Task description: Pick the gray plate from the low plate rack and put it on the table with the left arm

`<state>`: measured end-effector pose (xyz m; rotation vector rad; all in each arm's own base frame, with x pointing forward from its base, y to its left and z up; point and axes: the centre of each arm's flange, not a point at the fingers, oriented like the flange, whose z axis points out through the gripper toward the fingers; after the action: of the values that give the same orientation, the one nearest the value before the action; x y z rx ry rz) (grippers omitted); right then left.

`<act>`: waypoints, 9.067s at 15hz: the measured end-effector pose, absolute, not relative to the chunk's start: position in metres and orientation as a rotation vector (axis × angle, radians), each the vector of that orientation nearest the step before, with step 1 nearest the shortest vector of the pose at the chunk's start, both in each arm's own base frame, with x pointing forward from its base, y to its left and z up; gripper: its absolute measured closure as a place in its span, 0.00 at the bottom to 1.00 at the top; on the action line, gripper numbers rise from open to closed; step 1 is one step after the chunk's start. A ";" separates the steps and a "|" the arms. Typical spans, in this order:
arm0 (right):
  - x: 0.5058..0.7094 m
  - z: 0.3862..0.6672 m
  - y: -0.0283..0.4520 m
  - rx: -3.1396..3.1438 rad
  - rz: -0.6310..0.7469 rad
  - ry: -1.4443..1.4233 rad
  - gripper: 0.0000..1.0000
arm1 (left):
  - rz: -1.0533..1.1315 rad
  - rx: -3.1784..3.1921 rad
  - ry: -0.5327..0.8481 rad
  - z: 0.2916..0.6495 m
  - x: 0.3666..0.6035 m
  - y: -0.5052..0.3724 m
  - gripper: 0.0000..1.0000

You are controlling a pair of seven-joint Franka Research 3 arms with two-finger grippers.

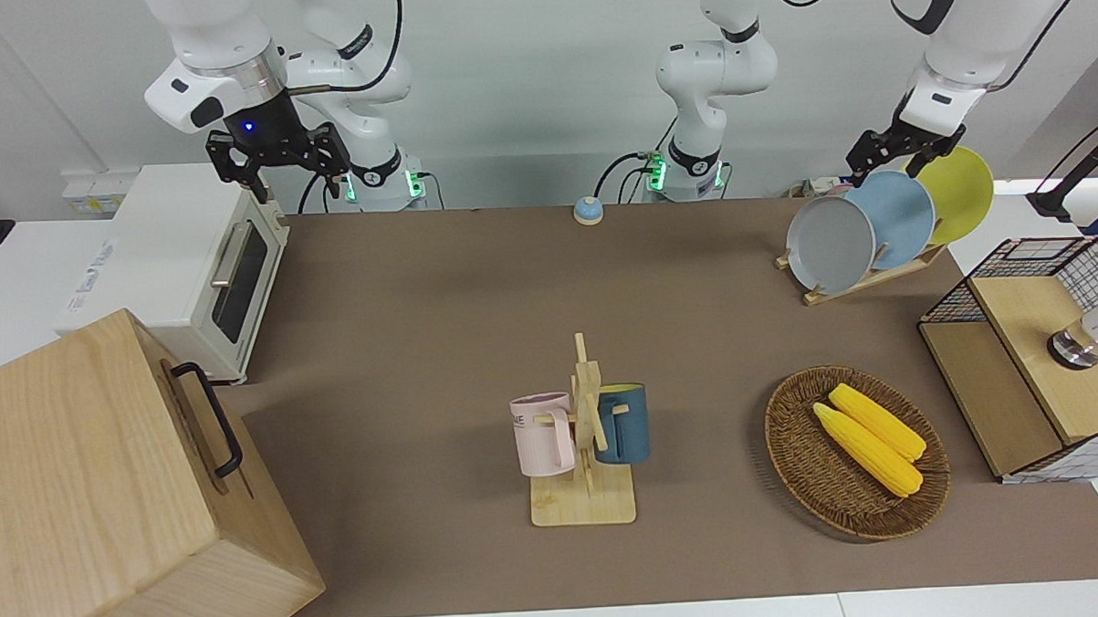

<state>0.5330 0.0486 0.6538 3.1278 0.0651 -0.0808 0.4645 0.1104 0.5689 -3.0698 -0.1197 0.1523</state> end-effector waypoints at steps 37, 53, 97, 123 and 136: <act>0.533 0.654 0.049 3.128 -0.081 0.065 0.01 | 0.185 -3.128 -0.213 0.439 0.435 0.139 0.89; 0.533 0.654 0.049 3.128 -0.081 0.065 0.01 | 0.239 -3.082 -0.250 0.586 0.442 0.105 0.89; 0.533 0.654 0.049 3.128 -0.081 0.065 0.01 | 0.690 -3.257 -0.142 0.396 0.498 -0.058 0.89; 0.533 0.654 0.049 3.128 -0.081 0.065 0.01 | 0.212 -3.138 -0.033 0.501 0.534 -0.035 0.00; 0.533 0.654 0.049 3.128 -0.081 0.065 0.01 | -0.044 -3.154 -0.055 0.631 0.536 -0.030 0.00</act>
<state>0.5330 0.0486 0.6538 3.1277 0.0650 -0.0809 0.5360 -0.0301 0.6314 -3.1538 -0.0549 -0.0444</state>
